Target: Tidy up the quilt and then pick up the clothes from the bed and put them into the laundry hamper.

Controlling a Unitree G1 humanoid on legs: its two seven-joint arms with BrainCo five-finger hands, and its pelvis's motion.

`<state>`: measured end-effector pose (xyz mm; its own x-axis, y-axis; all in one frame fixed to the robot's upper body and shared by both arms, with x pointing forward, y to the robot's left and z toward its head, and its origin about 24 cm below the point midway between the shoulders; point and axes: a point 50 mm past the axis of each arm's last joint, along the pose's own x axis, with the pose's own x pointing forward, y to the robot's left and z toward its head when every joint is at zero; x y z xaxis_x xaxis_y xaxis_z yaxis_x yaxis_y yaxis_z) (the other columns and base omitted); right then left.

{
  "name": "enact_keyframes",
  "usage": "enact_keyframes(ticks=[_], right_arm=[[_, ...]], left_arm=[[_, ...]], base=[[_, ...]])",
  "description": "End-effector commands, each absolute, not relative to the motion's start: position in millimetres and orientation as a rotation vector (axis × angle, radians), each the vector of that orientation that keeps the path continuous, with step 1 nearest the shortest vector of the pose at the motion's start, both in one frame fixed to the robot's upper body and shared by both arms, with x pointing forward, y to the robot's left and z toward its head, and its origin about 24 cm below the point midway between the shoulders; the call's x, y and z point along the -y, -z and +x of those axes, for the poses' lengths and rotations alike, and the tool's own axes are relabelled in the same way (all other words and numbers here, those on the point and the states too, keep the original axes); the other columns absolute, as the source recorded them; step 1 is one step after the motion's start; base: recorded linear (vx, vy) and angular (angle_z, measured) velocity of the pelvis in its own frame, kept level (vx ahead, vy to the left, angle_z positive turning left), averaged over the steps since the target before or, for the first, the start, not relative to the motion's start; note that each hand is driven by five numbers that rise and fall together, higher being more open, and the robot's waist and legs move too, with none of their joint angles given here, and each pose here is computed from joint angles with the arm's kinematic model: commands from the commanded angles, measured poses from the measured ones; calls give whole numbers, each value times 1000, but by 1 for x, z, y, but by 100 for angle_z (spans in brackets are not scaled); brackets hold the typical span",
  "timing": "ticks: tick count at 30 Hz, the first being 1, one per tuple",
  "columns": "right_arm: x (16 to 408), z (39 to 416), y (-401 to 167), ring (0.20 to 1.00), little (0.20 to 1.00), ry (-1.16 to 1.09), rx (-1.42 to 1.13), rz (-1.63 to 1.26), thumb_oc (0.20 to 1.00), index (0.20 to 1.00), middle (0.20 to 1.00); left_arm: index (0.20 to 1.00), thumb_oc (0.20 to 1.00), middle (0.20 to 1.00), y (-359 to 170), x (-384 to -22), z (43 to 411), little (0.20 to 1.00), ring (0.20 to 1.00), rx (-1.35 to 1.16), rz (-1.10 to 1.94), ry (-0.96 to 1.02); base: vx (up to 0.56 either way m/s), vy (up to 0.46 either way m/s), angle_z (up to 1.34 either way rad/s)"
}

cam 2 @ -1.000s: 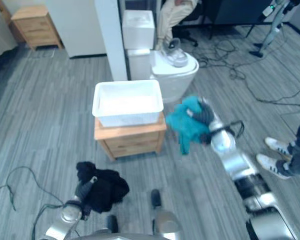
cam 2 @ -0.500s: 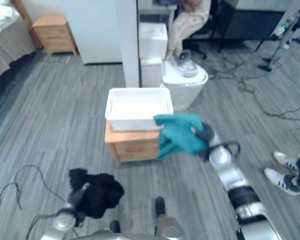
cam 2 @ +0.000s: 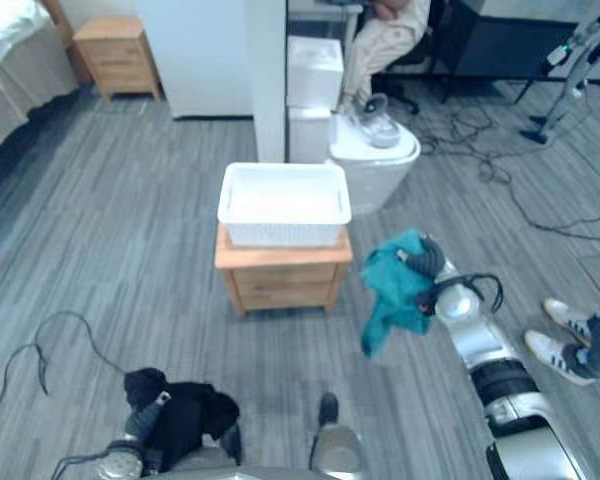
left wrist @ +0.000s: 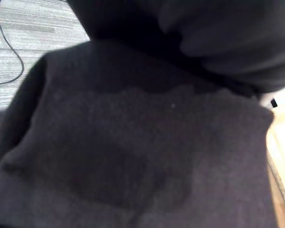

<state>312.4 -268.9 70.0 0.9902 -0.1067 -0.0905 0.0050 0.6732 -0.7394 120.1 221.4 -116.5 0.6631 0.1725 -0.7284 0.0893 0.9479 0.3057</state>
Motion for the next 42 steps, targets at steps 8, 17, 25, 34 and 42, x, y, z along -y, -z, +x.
enact_keyframes(ticks=[8, 17, 25, 34, 42], right_arm=[[266, 341, -163, 200, 200, 157, 201, -897, 200, 200, 200], [242, 354, -213, 200, 200, 139, 375, -946, 200, 200, 200], [236, 354, -221, 200, 200, 130, 417, -973, 200, 200, 200], [183, 343, -231, 200, 200, -34, 586, -878, 200, 200, 200], [133, 342, -231, 200, 200, -186, 669, -860, 200, 200, 200]], left_arm=[[200, 200, 200, 87, -218, 170, 200, 200, -629, 399, 20], [200, 200, 200, 78, -194, 185, 200, 200, -556, 312, 53], [200, 200, 200, 87, -197, 175, 200, 200, -603, 353, 65], [200, 200, 200, 92, -201, 174, 200, 200, -632, 358, 24], [200, 200, 200, 100, -200, 166, 200, 200, -673, 344, 4]], base=[[470, -124, 51], [346, -129, -10], [293, 72, -50], [82, 45, -4], [37, 39, -8]])
